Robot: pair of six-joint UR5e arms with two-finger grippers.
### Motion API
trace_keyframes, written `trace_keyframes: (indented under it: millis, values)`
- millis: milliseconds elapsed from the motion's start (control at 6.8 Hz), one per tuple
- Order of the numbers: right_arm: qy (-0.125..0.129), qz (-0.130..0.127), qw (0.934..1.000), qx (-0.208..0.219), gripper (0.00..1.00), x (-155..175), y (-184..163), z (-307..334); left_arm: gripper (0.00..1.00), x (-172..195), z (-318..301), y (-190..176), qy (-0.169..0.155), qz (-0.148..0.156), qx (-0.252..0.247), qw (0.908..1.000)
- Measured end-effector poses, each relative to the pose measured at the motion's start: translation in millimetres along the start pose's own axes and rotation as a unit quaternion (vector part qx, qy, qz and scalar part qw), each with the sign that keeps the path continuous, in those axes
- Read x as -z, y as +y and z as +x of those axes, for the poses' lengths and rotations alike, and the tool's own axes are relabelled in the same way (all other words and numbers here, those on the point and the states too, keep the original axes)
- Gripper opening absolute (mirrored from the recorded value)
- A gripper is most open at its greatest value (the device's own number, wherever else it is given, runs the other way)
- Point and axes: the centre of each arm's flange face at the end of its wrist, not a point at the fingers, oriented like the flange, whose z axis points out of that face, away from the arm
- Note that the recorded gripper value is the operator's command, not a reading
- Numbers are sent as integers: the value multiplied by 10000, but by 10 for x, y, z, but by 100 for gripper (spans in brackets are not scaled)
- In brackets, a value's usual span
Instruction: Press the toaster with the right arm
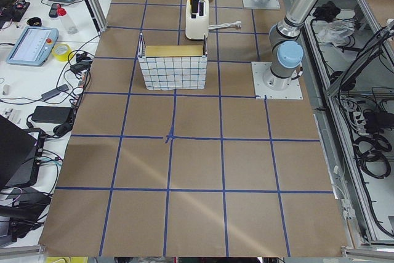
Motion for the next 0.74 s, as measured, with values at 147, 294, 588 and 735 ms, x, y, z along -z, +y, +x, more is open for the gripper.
trace_keyframes:
  millis: [147, 294, 588, 735]
  values:
    - [-11, 2, 10000, -2, 0, 0, -1, -2, 100, 0, 0, 0, 0, 0, 0, 10000]
    - [-37, 3, 10000, -4, 0, 1, -1, -7, 100, 0, 0, 0, 0, 0, 0, 10000]
    - [-40, -3, 10000, -6, 0, -3, -2, -9, 100, 0, 0, 0, 1, 0, 0, 10000]
    - [-26, -29, 10000, -6, 0, -3, 7, -5, 100, 0, 0, 0, 3, -1, 0, 10000]
